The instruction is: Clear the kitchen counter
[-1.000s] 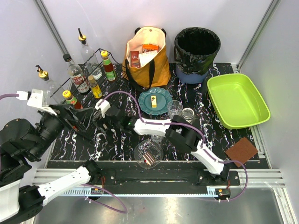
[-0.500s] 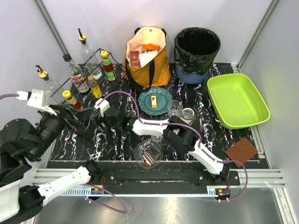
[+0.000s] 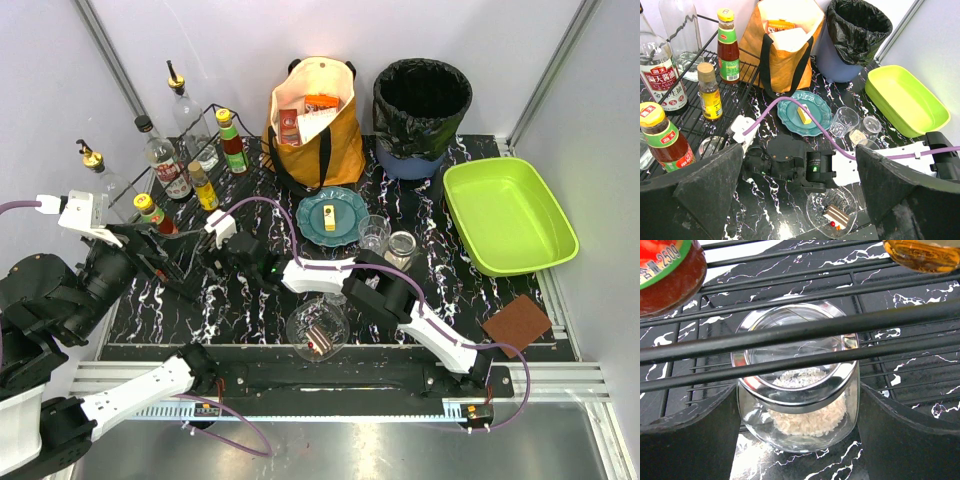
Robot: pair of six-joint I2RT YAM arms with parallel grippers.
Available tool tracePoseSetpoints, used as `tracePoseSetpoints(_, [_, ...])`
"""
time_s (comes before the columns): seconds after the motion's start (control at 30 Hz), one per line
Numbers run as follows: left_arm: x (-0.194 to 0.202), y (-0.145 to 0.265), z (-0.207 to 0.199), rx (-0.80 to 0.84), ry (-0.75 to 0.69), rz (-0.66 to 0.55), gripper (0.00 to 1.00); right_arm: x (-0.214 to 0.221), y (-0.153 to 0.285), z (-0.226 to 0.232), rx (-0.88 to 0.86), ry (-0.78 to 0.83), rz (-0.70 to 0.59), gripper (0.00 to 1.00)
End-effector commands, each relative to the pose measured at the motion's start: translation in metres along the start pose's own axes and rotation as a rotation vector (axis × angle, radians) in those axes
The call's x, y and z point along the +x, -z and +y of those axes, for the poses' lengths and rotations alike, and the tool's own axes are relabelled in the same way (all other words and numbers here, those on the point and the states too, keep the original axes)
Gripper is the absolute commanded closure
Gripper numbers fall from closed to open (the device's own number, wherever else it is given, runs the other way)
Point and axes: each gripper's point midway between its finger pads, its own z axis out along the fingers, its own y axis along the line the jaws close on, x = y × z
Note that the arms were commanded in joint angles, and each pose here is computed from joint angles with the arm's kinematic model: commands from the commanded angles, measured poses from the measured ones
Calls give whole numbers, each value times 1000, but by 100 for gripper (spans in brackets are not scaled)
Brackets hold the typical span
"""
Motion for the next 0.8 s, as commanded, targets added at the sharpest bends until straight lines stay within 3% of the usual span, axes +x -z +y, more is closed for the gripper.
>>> tracePoseSetpoints(0.0, [-7,-4,-1,-12,1,-16,1,-17,-6,7,4,-34,-83,25])
tracePoseSetpoints(0.17, [-6,-5,0,-16,0,-14,1,-20,-3,7,13,-41,-81,11])
tracePoseSetpoints(0.23, [-6,-5,-1,-17,-1,-11,1,-27,0,7,17,-58,-95,0])
tracePoseSetpoints(0.77, [-2,-4,2,-17,-3,-10,1,-63,24,5,39,-60,-186,0])
